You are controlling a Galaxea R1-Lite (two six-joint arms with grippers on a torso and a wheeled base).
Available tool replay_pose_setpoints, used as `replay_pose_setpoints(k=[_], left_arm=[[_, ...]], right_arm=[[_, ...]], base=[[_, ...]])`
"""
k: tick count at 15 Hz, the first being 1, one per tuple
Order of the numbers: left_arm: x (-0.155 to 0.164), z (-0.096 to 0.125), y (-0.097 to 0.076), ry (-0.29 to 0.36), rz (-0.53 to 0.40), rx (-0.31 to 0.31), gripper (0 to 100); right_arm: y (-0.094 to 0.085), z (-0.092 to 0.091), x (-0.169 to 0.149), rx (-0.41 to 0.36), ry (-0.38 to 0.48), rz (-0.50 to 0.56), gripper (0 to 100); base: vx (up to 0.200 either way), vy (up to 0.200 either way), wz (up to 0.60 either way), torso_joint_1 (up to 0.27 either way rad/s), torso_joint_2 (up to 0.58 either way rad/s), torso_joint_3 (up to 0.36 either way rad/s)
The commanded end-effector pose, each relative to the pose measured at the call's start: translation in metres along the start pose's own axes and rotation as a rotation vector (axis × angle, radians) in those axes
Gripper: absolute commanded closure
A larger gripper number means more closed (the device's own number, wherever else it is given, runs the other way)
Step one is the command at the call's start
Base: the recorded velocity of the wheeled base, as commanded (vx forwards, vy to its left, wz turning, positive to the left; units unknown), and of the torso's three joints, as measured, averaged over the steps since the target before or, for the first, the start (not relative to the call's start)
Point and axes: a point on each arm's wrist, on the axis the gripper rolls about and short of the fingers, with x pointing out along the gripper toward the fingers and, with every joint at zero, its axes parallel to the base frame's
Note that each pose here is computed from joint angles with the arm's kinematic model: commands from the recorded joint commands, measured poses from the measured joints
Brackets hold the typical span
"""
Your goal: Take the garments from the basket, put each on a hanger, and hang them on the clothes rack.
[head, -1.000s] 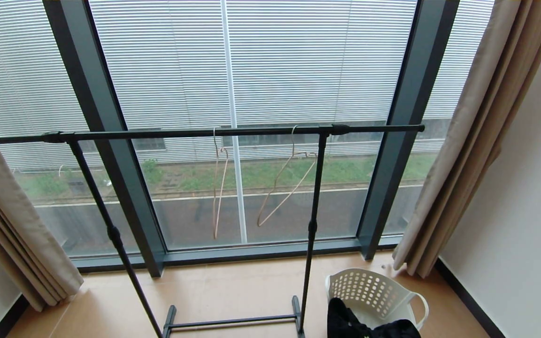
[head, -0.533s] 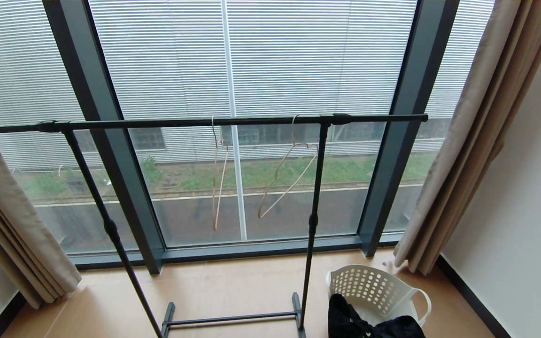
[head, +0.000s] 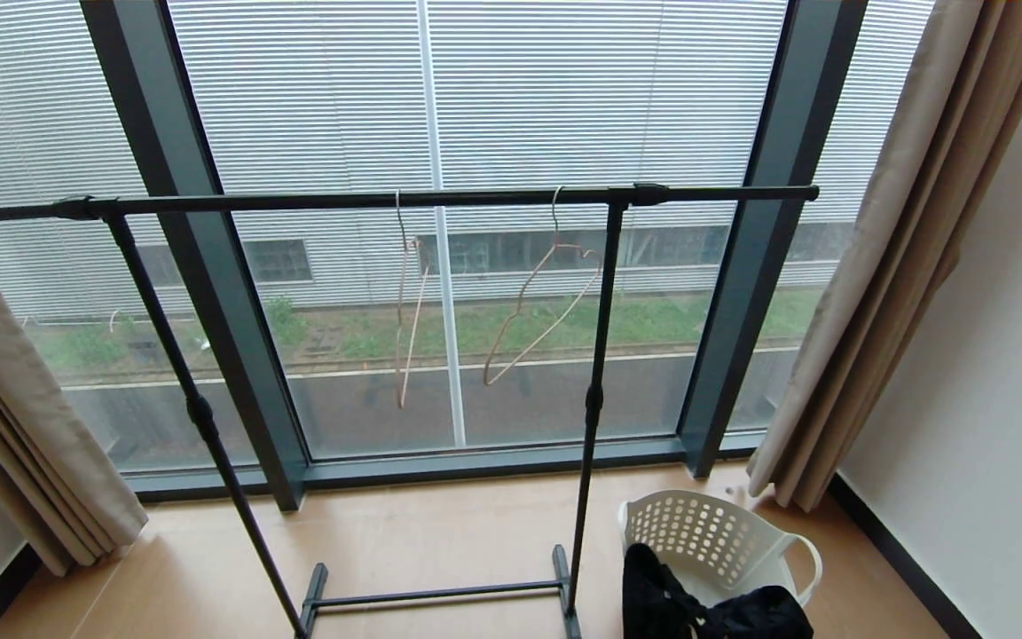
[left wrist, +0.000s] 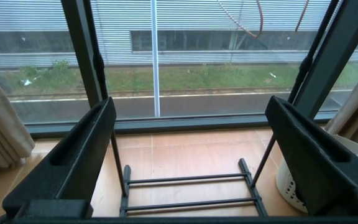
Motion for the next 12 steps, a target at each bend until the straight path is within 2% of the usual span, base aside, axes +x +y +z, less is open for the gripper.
replay_pose_setpoints(k=[1,12], left_arm=[[-0.0001,0.0004,0.0000,-0.002,0.000,0.000,0],[-0.0001,0.0004,0.0000,-0.002,0.000,0.000,0]], right_arm=[[0.0000,-0.0004,0.0001,0.000,0.001,0.000,0],[0.0000,-0.0004,0.0001,0.000,0.001,0.000,0]], base=[[0.000,0.000,0.00,-0.173,0.39,0.222],[0.000,0.000,0.00,-0.212,0.52,0.310]])
